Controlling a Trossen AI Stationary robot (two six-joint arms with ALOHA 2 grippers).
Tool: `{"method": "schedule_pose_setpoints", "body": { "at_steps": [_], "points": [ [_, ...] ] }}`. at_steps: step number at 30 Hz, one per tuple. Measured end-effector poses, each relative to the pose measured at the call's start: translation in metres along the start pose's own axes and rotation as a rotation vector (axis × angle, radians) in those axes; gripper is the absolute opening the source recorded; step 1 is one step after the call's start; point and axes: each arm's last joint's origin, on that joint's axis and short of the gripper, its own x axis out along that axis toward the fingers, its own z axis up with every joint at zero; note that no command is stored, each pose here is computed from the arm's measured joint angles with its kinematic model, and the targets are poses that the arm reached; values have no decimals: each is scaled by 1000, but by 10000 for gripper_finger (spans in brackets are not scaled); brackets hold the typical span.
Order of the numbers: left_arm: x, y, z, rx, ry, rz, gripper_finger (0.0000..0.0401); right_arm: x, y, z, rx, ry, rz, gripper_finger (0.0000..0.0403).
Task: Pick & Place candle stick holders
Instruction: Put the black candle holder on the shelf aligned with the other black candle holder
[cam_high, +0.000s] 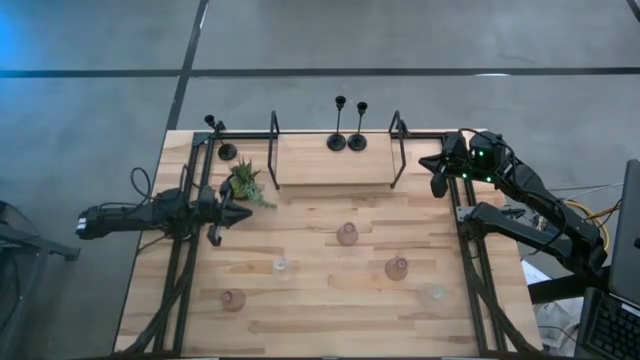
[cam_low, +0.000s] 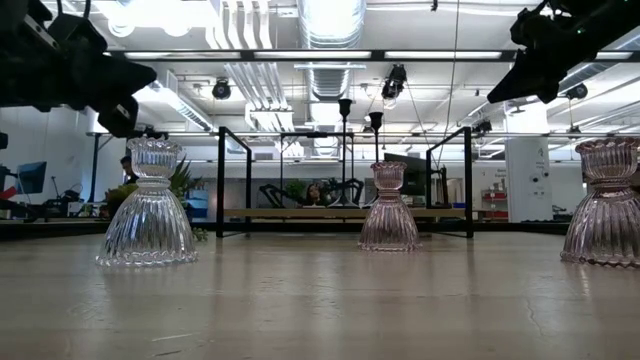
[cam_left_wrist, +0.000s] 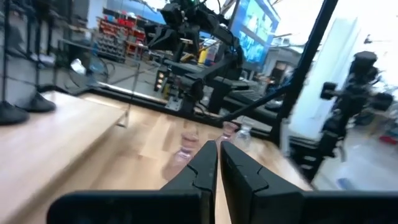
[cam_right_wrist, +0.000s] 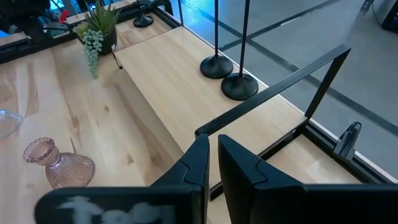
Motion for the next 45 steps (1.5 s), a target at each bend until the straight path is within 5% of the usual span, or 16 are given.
{"method": "schedule_pose_setpoints", "body": {
  "at_steps": [6,12,15,18,22,25,32,45],
  "points": [
    [0,-1,1,-53,-2,-17,23,0,0,0,0,0,0,29],
    [-2,-3,17,68,-124,44,23,0,0,0,0,0,0,29],
    [-7,-5,37,98,-190,189,23,0,0,0,0,0,1,29],
    [-13,-1,49,115,-170,472,23,0,0,0,0,0,1,29],
    [-20,6,53,159,-136,843,23,0,0,0,0,0,1,29],
    [-19,11,48,205,-101,996,23,0,0,0,0,0,1,29],
    [-13,18,40,269,-34,1174,31,0,0,0,0,0,1,29],
    [-10,45,38,214,40,1331,127,0,0,0,0,0,1,29]
  ]
}}
